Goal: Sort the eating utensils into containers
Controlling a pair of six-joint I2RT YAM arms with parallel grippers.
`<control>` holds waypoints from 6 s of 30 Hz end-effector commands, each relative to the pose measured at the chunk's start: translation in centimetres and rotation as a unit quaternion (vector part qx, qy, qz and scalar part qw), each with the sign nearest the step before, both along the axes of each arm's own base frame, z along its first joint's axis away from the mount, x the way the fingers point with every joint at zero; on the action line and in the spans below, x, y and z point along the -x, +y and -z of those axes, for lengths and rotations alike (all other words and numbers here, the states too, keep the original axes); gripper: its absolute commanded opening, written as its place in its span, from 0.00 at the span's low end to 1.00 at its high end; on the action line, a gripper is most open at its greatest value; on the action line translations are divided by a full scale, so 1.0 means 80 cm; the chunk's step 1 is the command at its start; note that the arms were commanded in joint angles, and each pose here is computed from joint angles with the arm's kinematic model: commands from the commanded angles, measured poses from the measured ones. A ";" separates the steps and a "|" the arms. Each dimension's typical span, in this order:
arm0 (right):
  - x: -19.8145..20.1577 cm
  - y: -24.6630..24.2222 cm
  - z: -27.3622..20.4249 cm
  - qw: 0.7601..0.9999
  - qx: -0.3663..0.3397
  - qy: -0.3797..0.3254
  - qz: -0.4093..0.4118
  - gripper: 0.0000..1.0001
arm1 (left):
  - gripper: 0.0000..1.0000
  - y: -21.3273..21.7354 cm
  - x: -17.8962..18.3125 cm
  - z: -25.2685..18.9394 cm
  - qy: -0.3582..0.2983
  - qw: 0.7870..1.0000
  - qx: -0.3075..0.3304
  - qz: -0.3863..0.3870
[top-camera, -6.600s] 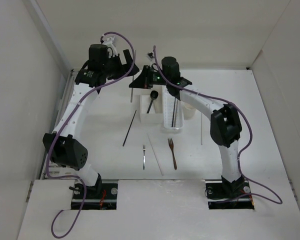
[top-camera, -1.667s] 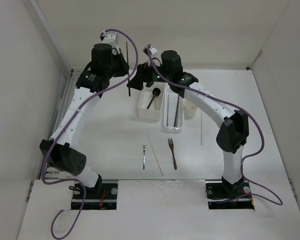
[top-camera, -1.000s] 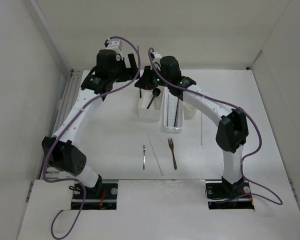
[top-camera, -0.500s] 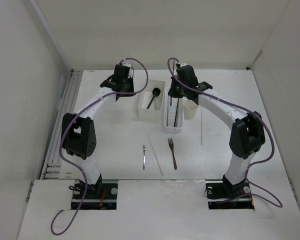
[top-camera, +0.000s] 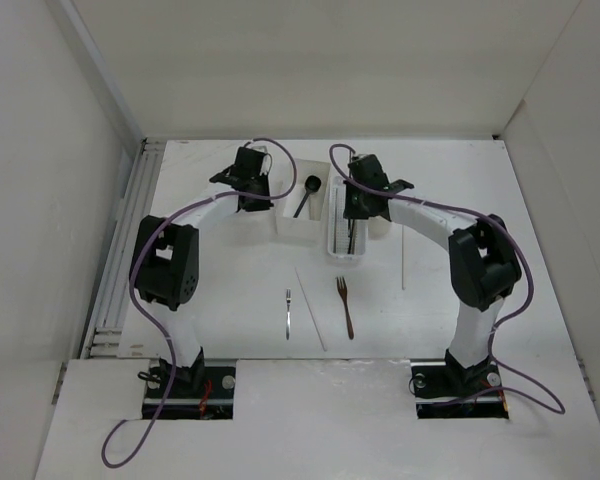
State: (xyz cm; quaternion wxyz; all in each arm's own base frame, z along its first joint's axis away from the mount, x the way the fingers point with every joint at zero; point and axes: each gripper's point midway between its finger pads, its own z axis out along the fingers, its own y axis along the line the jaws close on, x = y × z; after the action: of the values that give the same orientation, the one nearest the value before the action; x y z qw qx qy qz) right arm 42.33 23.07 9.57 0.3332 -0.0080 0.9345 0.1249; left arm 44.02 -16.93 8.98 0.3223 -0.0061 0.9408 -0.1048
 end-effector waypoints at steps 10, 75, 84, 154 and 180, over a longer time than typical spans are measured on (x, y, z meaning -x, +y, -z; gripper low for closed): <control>-0.014 -0.004 0.027 1.000 0.014 0.006 0.009 0.00 | 0.00 -0.021 0.018 0.020 0.014 1.000 0.008 0.020; 0.088 -0.183 0.048 0.990 0.035 0.114 0.078 0.52 | 1.00 0.102 0.000 -0.115 -0.069 0.994 0.030 -0.084; 0.095 -0.191 0.087 0.977 0.084 0.155 0.117 0.40 | 1.00 0.126 0.002 -0.112 -0.076 0.990 0.002 -0.122; -0.011 0.010 0.017 0.997 0.040 0.056 0.029 0.00 | 1.00 0.136 0.014 -0.090 -0.063 0.989 -0.003 -0.134; 0.108 0.023 -0.069 0.991 0.102 -0.004 -0.089 0.61 | 0.99 0.145 0.008 -0.111 -0.081 0.984 -0.010 -0.158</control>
State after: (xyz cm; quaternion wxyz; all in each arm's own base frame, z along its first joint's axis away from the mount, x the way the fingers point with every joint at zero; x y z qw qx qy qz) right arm 37.98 25.70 19.85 0.3898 -0.0897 0.9124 0.0867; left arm 42.72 -6.21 14.95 0.3749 -0.1226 0.9174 -0.0532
